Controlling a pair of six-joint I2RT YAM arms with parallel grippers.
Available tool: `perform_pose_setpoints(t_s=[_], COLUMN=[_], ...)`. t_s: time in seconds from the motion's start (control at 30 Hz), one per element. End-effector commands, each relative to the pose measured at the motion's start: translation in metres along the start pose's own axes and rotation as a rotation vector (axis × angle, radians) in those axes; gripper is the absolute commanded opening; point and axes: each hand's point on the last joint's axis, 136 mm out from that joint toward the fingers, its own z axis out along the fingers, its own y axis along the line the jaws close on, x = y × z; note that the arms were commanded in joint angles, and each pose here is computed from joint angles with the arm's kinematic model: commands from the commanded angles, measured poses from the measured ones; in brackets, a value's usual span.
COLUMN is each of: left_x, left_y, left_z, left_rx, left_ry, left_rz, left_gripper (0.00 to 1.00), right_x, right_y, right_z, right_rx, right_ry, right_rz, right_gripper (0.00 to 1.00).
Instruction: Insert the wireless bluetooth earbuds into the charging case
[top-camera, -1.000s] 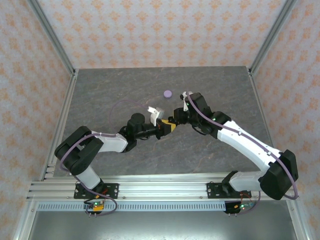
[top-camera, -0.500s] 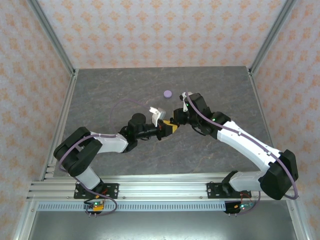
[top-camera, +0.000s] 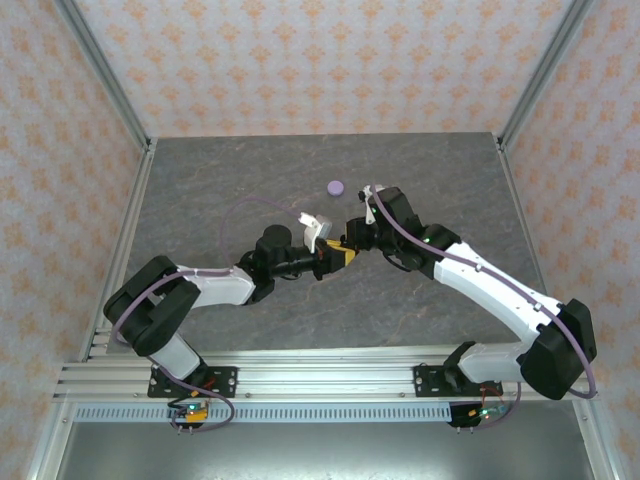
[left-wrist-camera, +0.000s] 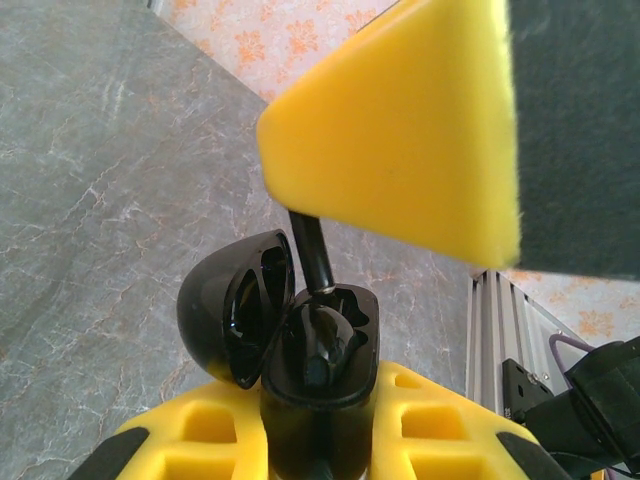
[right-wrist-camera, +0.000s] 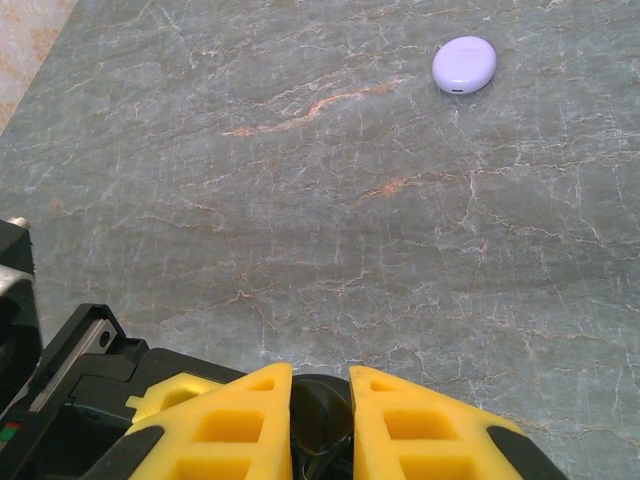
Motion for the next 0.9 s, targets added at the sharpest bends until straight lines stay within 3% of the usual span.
perform_pose_setpoints(t_s=[0.0, 0.87], left_x=[-0.023, -0.027], left_y=[-0.013, -0.006], left_z=[-0.001, 0.001], left_rx=[0.018, -0.021], left_ry=[-0.051, -0.065], left_rz=[0.064, 0.043], left_gripper=[0.15, 0.15], right_x=[-0.003, 0.016], right_y=[-0.002, 0.004], right_z=[-0.003, 0.002], right_rx=[0.016, -0.019], right_ry=[-0.032, 0.011], right_rz=[-0.016, 0.000], right_gripper=[0.19, 0.19])
